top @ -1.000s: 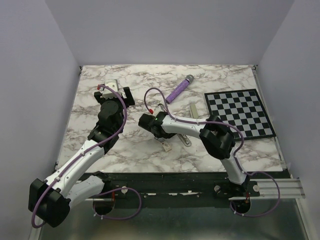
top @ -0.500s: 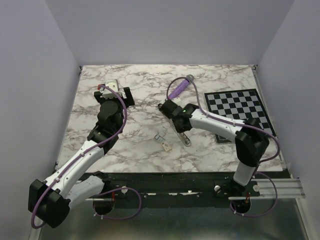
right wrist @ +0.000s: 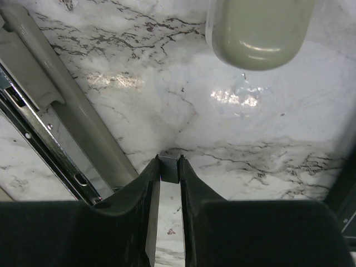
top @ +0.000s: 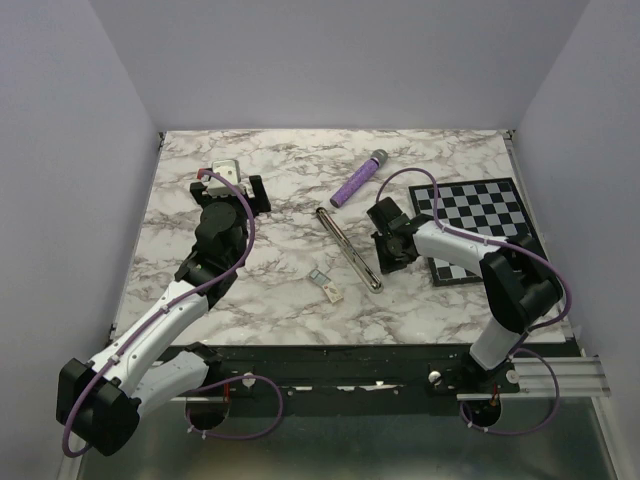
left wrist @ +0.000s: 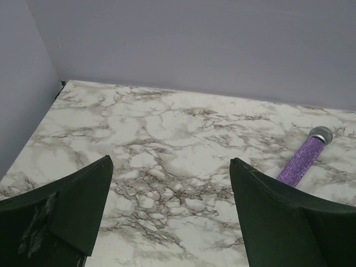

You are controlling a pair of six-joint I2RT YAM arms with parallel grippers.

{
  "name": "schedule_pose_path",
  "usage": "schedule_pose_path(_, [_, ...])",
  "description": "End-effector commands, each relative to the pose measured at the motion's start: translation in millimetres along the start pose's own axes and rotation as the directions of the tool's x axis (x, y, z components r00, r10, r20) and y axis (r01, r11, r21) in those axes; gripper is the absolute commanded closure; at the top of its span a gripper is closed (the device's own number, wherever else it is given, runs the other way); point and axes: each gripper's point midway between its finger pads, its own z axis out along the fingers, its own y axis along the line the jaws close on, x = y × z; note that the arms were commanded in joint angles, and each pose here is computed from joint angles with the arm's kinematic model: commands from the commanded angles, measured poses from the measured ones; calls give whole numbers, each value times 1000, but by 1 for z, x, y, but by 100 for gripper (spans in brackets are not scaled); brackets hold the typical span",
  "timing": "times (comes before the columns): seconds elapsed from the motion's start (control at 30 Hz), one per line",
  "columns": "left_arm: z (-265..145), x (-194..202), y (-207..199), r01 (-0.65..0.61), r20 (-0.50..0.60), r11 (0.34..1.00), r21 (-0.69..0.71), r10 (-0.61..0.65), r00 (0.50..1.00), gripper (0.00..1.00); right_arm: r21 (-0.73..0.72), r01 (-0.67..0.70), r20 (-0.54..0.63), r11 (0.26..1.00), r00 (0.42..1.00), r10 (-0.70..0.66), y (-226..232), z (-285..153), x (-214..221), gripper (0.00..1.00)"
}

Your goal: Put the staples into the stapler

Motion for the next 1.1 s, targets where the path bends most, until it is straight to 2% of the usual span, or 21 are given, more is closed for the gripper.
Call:
schedule_pose_path(0.0, [1, 2, -7, -7, 7, 1000, 30, 7, 1000, 7, -91, 1, 2, 996, 1000, -1, 14, 15, -3, 73])
schedule_pose_path(0.07, [1, 4, -8, -10, 3, 999, 34, 10, 1000, 7, -89, -1, -8, 996, 1000, 0, 13, 18, 0, 68])
schedule_pose_path(0.1, [1, 5, -8, -11, 2, 999, 36, 11, 1000, 7, -88, -1, -13, 996, 1000, 0, 12, 19, 1, 63])
schedule_pose_path(0.17, [2, 5, -9, -11, 0, 999, 37, 11, 1000, 7, -85, -5, -12, 996, 1000, 4, 10, 19, 1, 62])
schedule_pose_path(0.23, [2, 6, -10, -11, -1, 999, 40, 11, 1000, 7, -82, -8, -13, 997, 1000, 7, 8, 18, 3, 52])
schedule_pose_path(0.43, [1, 6, -10, -14, -1, 999, 43, 14, 1000, 7, -68, 2, 49, 998, 999, 2, 3, -7, -15, 51])
schedule_pose_path(0.57, [2, 6, -11, -14, -1, 999, 46, 14, 1000, 7, -63, 12, 107, 998, 994, -6, 1, -30, -33, 46])
schedule_pose_path(0.7, [1, 5, -11, -14, 0, 999, 45, 14, 1000, 7, -132, 46, 147, 990, 989, -27, 13, -47, -46, 41])
schedule_pose_path(0.83, [1, 3, -10, -13, 5, 999, 44, 12, 1000, 7, -193, 75, 144, 978, 988, -48, 32, -48, -50, 30])
schedule_pose_path(1.07, [0, 1, -10, -12, 10, 999, 43, 12, 1000, 7, -246, 124, 90, 961, 990, -105, 63, -32, -45, 28])
